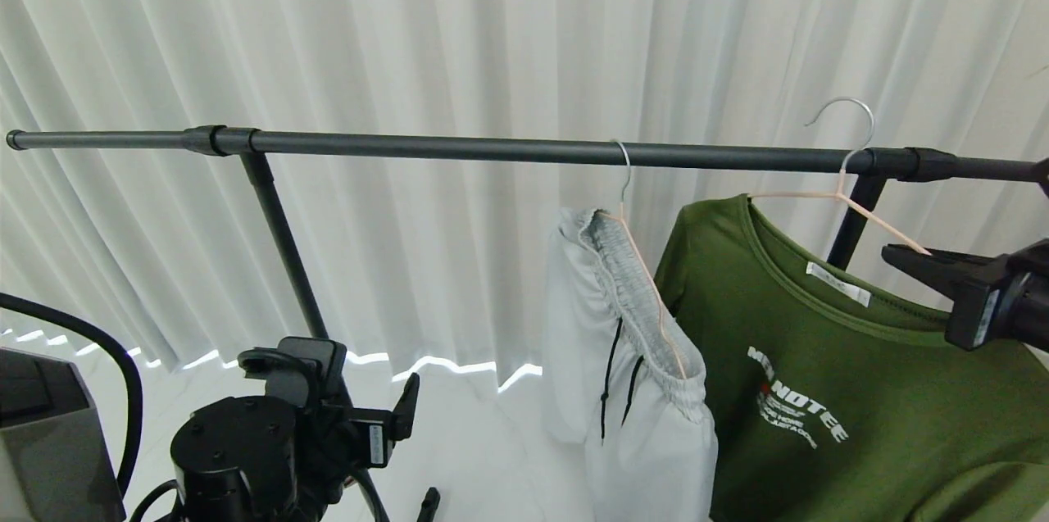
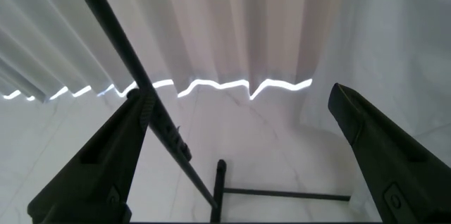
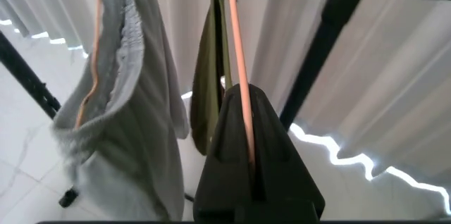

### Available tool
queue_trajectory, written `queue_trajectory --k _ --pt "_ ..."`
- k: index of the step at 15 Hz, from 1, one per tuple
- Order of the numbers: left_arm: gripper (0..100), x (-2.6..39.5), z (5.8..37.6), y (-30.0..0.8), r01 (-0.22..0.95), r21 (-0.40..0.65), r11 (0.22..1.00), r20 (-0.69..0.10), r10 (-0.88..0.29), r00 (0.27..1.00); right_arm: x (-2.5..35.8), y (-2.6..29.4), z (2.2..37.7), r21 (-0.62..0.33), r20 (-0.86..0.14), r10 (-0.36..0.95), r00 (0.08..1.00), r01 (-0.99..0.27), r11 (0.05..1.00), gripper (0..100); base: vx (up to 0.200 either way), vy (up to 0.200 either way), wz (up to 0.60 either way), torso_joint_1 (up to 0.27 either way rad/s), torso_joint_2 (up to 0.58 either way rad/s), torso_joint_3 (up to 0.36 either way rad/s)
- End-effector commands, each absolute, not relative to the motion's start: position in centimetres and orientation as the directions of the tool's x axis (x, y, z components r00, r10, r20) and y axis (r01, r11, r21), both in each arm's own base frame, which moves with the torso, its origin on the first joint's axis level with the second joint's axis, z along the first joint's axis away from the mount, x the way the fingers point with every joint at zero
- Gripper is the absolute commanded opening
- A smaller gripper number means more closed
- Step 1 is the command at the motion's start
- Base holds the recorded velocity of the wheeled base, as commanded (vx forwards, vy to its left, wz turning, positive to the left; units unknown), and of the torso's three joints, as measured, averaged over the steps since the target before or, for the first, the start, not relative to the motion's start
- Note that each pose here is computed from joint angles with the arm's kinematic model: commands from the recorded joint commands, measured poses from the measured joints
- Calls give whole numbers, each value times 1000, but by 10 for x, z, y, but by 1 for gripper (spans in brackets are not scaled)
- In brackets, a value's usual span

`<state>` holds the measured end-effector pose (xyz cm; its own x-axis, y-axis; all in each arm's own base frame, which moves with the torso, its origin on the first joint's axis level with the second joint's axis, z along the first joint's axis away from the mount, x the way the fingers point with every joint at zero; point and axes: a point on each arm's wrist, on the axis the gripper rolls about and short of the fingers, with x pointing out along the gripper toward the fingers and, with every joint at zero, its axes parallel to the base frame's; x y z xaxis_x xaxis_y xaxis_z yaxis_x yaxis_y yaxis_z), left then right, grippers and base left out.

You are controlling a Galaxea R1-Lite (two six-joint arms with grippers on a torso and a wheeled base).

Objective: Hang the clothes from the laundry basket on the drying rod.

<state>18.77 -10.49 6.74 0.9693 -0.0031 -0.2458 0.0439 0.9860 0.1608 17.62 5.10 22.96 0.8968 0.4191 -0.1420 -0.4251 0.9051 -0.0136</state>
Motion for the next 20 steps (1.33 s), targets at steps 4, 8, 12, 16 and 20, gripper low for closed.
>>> queue_trajectory --k 4,8,12,16,20 --pt "100 182 66 -108 69 168 983 -258 -24 966 223 62 218 8 -219 409 886 -417 909 0 0 0 0 0 0 0" --pt "100 181 66 -110 82 170 982 -258 -36 966 239 59 217 8 -210 386 898 -393 919 0 0 0 0 0 0 0" --pt "100 179 65 -111 93 172 981 -261 -46 964 250 49 212 8 -208 339 917 -345 939 0 0 0 0 0 0 0" --pt "100 177 64 -112 105 176 979 -269 -55 962 252 50 203 7 -235 340 910 -349 937 0 0 0 0 0 0 0" --pt "100 177 64 -113 106 176 979 -269 -56 962 250 52 198 7 -253 349 902 -359 933 0 0 0 0 0 0 0"
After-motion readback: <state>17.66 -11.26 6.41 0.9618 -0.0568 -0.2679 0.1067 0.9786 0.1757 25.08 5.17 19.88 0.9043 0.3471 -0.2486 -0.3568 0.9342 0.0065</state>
